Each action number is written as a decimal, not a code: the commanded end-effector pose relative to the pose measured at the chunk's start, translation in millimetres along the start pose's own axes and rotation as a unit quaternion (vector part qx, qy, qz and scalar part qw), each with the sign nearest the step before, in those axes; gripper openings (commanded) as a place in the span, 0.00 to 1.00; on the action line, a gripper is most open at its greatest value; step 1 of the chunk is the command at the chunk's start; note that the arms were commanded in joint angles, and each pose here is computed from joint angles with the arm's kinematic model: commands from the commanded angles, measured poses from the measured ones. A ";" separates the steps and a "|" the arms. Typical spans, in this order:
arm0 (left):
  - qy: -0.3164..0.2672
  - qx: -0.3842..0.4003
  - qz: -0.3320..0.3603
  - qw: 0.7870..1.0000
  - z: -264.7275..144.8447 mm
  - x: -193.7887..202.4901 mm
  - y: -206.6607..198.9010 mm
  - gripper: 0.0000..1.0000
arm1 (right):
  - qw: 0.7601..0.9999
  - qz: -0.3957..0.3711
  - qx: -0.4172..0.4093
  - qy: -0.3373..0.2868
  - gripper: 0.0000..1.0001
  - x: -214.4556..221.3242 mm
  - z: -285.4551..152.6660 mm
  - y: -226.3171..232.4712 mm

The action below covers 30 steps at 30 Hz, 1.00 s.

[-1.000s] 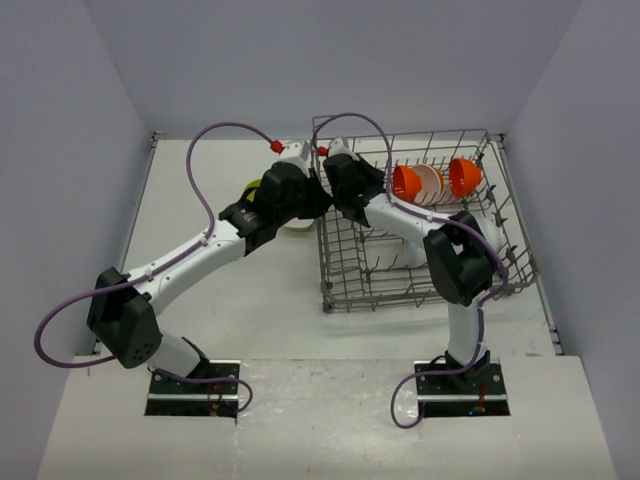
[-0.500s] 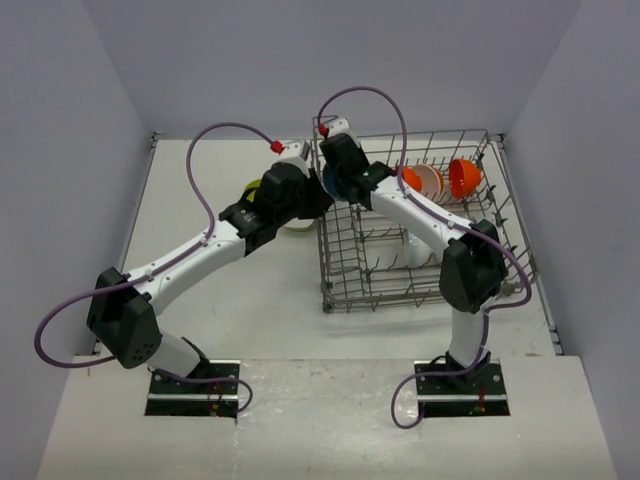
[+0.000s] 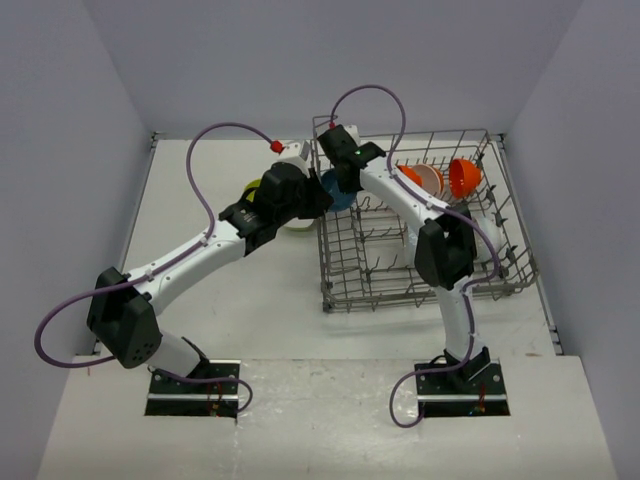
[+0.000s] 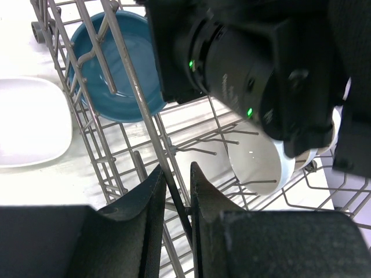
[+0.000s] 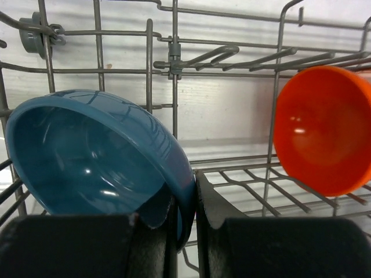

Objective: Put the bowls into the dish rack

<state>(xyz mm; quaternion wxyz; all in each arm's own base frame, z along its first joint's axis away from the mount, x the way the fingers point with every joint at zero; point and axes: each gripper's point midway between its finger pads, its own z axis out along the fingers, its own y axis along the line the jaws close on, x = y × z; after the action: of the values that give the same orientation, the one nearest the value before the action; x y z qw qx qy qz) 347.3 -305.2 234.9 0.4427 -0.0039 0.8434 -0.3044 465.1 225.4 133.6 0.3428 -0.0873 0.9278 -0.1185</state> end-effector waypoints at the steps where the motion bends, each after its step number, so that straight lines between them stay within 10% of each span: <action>1: 0.016 0.012 0.015 1.000 3.4 11.0 -0.5 0.00 | 0.996 0.069 -0.051 0.020 0.09 -4.5 -2.9 14.3; 30: 0.015 0.011 0.014 1.000 6.9 10.7 -0.5 0.00 | 0.978 0.116 -0.170 -0.026 0.50 -34.1 -51.0 31.1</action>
<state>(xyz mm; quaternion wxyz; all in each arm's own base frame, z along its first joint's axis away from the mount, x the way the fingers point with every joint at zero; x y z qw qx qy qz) 347.6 -305.6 235.0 0.4433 -0.0037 0.8426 -0.3057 452.0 265.7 149.8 0.3216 -0.0471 0.9441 0.0556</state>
